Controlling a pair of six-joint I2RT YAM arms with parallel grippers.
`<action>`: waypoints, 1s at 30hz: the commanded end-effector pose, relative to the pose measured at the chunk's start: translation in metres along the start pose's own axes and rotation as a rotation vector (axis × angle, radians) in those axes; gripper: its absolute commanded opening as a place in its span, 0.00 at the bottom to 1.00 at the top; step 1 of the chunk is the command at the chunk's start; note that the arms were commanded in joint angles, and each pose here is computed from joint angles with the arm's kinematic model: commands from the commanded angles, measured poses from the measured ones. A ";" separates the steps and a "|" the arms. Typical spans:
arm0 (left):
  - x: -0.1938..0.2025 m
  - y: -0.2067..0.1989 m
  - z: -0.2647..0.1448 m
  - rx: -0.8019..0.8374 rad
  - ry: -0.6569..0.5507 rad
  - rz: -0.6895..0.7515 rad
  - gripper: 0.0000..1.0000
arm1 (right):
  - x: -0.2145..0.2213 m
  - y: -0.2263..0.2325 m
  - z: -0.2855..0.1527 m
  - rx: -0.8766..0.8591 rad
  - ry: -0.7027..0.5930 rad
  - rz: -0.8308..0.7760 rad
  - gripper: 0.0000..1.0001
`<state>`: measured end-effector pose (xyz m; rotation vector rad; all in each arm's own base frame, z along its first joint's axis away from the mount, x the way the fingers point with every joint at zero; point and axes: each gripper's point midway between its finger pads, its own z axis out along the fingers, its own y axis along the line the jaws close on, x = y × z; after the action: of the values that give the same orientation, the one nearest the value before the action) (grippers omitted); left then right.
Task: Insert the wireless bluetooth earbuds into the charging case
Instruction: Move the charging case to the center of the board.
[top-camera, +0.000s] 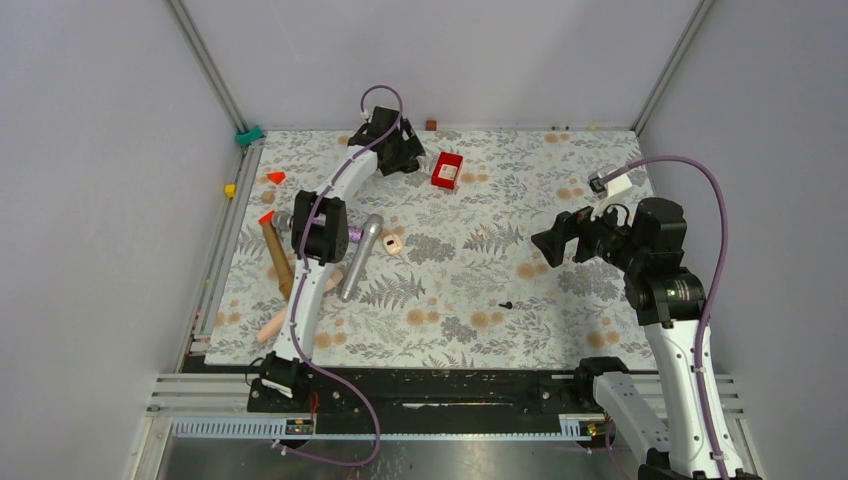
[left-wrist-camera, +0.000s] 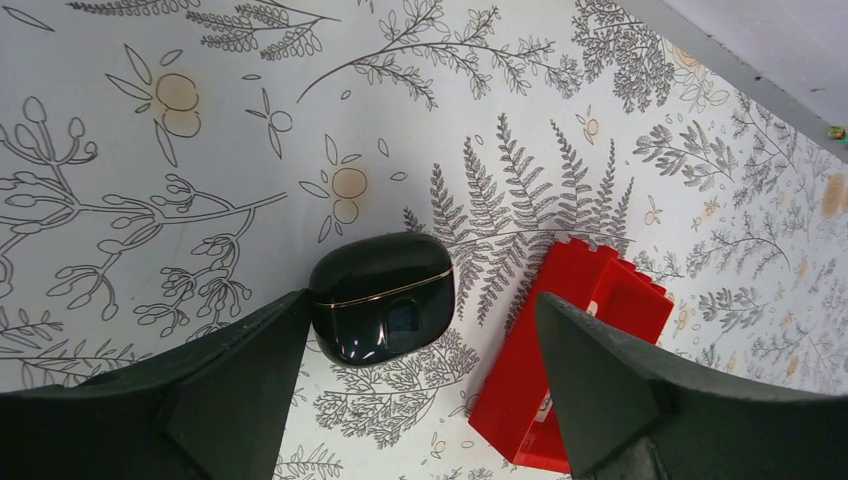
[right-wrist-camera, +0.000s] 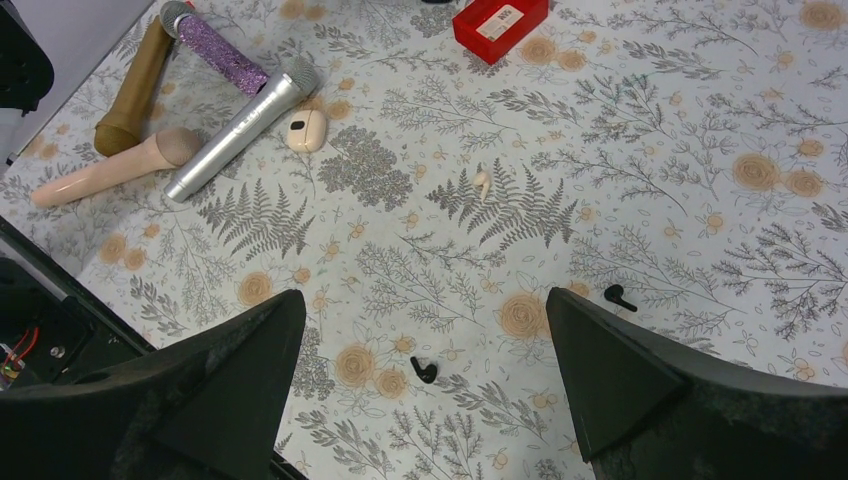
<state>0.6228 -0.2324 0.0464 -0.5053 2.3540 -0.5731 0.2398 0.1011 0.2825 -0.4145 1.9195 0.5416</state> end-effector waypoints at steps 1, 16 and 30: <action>0.013 -0.002 0.011 0.032 0.047 -0.027 0.83 | -0.019 0.011 -0.007 -0.036 -0.043 -0.010 0.99; 0.019 -0.010 0.015 0.087 0.081 -0.021 0.58 | -0.024 0.019 -0.013 -0.062 -0.048 -0.002 0.99; 0.030 -0.019 0.014 0.118 0.109 0.008 0.37 | -0.026 0.023 -0.016 -0.078 -0.054 -0.004 0.99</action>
<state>0.6204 -0.2553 0.0395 -0.4583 2.3754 -0.7256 0.2307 0.1084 0.2985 -0.4308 1.8968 0.5958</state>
